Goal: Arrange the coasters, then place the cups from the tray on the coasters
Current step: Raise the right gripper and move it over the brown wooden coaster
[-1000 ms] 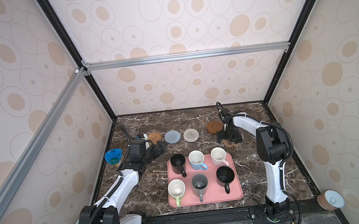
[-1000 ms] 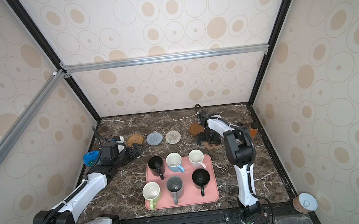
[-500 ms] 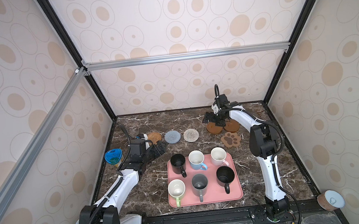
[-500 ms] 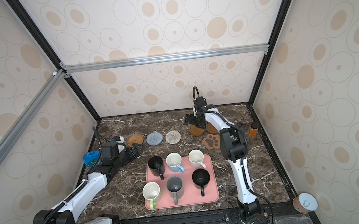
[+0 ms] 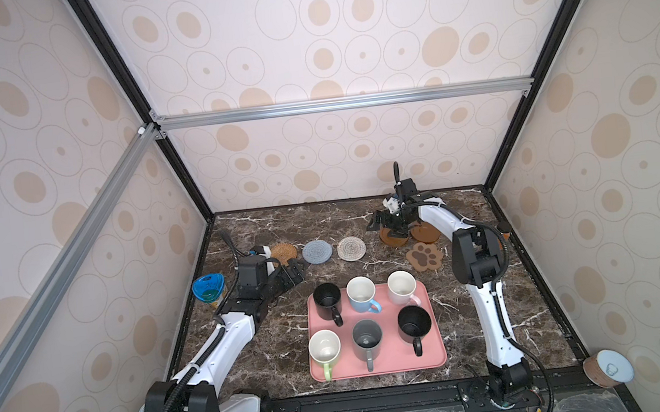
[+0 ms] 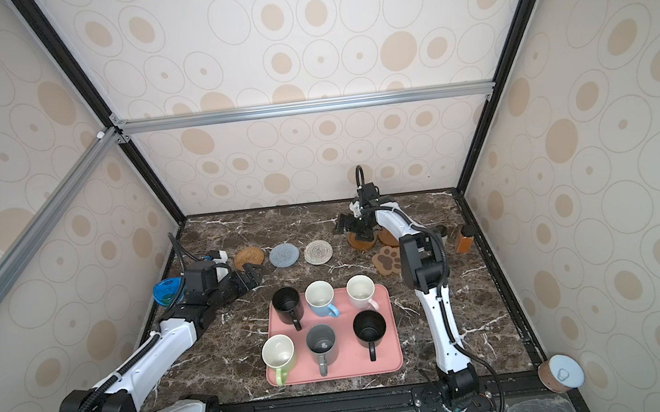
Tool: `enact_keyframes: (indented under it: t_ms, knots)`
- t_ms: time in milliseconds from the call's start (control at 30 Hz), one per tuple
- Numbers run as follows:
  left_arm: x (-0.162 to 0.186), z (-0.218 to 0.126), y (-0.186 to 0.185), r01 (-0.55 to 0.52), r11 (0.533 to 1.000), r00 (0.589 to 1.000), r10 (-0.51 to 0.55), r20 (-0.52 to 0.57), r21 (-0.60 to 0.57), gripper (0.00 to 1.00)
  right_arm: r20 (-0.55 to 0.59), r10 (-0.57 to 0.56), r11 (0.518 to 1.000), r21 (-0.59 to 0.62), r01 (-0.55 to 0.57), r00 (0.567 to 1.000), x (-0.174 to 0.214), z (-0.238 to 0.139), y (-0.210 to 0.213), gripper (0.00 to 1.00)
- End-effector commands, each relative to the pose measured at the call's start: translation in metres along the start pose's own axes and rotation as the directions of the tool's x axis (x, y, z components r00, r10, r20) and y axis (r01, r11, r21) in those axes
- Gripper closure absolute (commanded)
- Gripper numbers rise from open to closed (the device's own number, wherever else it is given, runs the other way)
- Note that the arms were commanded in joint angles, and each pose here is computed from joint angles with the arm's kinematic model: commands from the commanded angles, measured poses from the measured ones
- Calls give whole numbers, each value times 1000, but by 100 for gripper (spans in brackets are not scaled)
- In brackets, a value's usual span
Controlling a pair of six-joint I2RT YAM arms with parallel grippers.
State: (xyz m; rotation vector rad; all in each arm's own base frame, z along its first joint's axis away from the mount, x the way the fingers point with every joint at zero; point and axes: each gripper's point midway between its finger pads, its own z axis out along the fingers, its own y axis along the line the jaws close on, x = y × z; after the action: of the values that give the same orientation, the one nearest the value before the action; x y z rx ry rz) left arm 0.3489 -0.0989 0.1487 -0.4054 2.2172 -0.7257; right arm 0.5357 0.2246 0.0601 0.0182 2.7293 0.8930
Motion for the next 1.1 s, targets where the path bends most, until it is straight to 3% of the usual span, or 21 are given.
enact_keyframes:
  t_ms: [0, 333, 667, 1067]
  knots:
    - [-6, -3, -1, 12, 1000, 1000, -12, 21, 4, 0, -146, 26, 998, 53, -19, 989, 43, 19, -20, 1]
    - [-5, -2, 0, 18, 1000, 1000, -18, 20, 3, 0, -223, -20, 998, 50, 32, 975, 86, 22, -7, 1]
    - [-4, -3, 0, 16, 1000, 1000, -16, 19, 4, 0, -229, -6, 999, 37, 15, 973, 97, 24, 1, 1]
    - [-3, -4, 1, 18, 1000, 1000, -18, 21, 0, 0, -239, 60, 991, 134, -28, 969, 116, 9, -13, 1]
